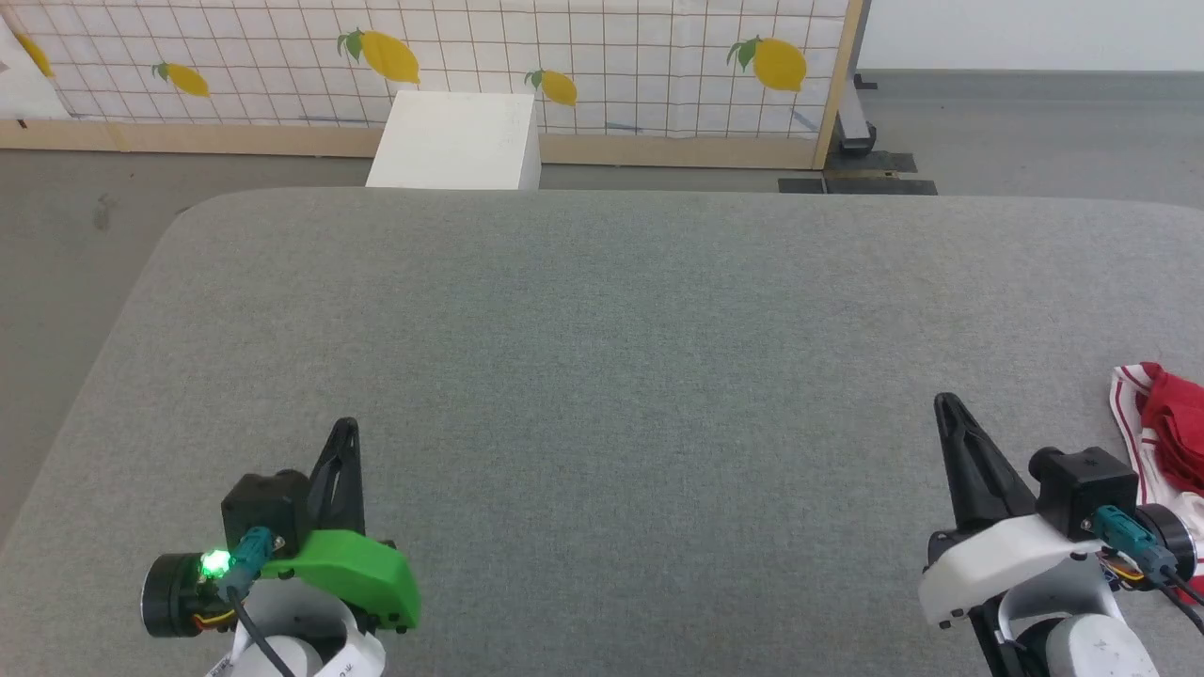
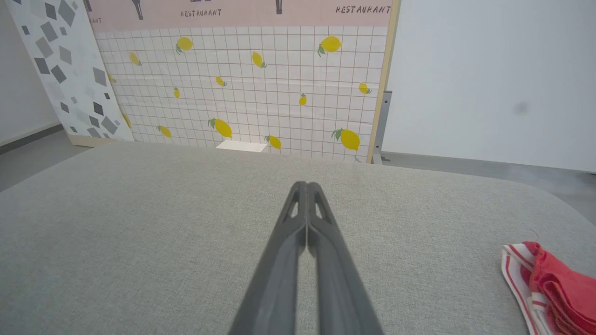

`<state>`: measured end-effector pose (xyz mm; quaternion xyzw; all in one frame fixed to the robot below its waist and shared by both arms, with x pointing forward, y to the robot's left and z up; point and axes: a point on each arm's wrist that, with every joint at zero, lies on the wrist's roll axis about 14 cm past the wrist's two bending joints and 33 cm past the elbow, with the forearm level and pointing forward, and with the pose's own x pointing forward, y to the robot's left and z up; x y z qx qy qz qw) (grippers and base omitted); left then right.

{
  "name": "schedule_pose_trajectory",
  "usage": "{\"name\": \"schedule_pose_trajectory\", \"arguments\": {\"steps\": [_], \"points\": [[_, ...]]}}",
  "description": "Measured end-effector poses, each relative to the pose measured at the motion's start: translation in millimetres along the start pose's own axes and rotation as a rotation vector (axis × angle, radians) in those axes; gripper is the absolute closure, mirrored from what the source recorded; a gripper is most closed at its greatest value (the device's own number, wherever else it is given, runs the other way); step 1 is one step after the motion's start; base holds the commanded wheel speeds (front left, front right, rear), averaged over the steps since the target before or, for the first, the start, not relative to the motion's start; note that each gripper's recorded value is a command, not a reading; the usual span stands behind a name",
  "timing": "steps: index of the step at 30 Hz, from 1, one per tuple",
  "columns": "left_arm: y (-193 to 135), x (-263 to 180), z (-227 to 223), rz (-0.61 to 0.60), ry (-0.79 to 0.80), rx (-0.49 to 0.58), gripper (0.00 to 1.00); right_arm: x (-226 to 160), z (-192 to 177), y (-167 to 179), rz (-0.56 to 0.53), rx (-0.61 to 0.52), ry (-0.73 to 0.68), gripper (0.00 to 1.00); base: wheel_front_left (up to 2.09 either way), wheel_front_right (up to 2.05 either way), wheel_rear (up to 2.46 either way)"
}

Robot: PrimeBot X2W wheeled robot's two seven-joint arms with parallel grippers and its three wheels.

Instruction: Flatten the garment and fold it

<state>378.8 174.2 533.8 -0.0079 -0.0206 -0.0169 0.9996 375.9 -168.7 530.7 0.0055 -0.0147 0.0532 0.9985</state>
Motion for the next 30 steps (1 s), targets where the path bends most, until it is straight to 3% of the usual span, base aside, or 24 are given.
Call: {"name": "schedule_pose_trajectory", "arguments": {"steps": [30], "points": [[3.8, -2.2, -0.5, 0.035, 0.027, 0.057, 1.00, -0.1, 0.0, 8.4, 0.025, -0.056, 0.024, 1.00, 0.00, 0.00, 0.00]]}}
